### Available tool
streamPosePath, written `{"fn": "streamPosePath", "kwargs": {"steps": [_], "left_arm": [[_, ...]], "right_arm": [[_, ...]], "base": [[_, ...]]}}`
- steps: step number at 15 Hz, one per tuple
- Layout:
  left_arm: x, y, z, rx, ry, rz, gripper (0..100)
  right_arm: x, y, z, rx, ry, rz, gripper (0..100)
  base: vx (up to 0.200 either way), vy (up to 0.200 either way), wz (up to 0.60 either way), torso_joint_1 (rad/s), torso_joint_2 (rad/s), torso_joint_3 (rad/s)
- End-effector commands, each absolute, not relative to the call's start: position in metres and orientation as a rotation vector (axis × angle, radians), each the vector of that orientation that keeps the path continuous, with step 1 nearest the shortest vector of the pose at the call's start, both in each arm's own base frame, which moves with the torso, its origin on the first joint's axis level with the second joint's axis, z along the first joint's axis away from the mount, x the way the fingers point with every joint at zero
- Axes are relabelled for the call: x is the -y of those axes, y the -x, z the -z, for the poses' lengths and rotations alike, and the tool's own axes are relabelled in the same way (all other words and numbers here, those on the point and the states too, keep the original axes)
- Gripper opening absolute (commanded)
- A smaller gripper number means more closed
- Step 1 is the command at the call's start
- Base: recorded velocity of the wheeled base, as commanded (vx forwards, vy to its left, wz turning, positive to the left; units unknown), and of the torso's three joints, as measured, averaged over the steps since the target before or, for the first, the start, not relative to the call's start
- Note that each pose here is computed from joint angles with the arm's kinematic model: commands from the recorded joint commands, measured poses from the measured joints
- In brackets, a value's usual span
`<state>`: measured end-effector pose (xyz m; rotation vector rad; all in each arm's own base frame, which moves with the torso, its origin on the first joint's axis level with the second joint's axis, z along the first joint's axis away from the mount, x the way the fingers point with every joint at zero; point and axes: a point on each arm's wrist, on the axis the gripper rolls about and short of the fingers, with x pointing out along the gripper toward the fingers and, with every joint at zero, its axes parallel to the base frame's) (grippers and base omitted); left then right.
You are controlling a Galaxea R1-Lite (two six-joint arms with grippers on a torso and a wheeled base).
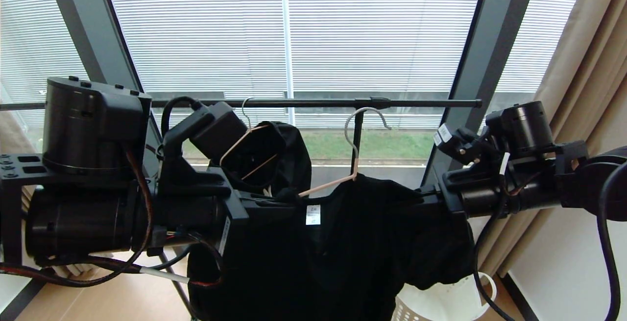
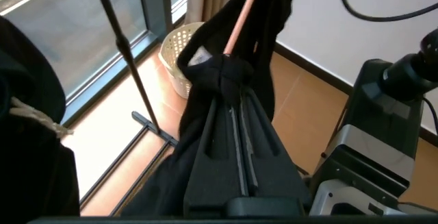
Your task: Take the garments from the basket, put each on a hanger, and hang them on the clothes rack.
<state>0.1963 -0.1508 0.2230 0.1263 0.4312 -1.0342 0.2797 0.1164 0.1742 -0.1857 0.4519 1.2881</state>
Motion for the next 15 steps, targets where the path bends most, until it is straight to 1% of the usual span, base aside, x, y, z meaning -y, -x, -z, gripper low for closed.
{"fn": "streamPosePath", "kwargs": {"steps": [1,4,6,9,12,14,15], "left_arm": [[0.156,-0.196,-0.220,-0.441,-0.131,1.052,0],[0.160,-0.192,-0.222,-0.437,-0.133,1.071,0],[0.166,-0.189,-0.227,-0.419,-0.147,1.041,0],[0.176,-0.184,-0.232,-0.408,-0.150,1.037,0],[0.181,-0.188,-0.227,-0.428,-0.153,1.011,0],[0.182,-0.190,-0.229,-0.433,-0.131,1.006,0],[0.186,-0.194,-0.233,-0.431,-0.105,0.994,0]], "right_arm": [[-0.120,-0.285,-0.165,-0.480,0.183,-1.291,0],[-0.122,-0.290,-0.159,-0.460,0.197,-1.274,0],[-0.127,-0.288,-0.155,-0.456,0.213,-1.267,0],[-0.128,-0.292,-0.146,-0.404,0.252,-1.213,0],[-0.127,-0.292,-0.147,-0.389,0.250,-1.178,0],[-0.134,-0.289,-0.147,-0.395,0.243,-1.196,0],[-0.141,-0.286,-0.147,-0.415,0.219,-1.210,0]], "base": [[0.000,0.000,0.00,0.000,0.00,0.000],[0.000,0.000,0.00,0.000,0.00,0.000],[0.000,0.000,0.00,0.000,0.00,0.000],[0.000,0.000,0.00,0.000,0.00,0.000],[0.000,0.000,0.00,0.000,0.00,0.000],[0.000,0.000,0.00,0.000,0.00,0.000],[0.000,0.000,0.00,0.000,0.00,0.000]]}}
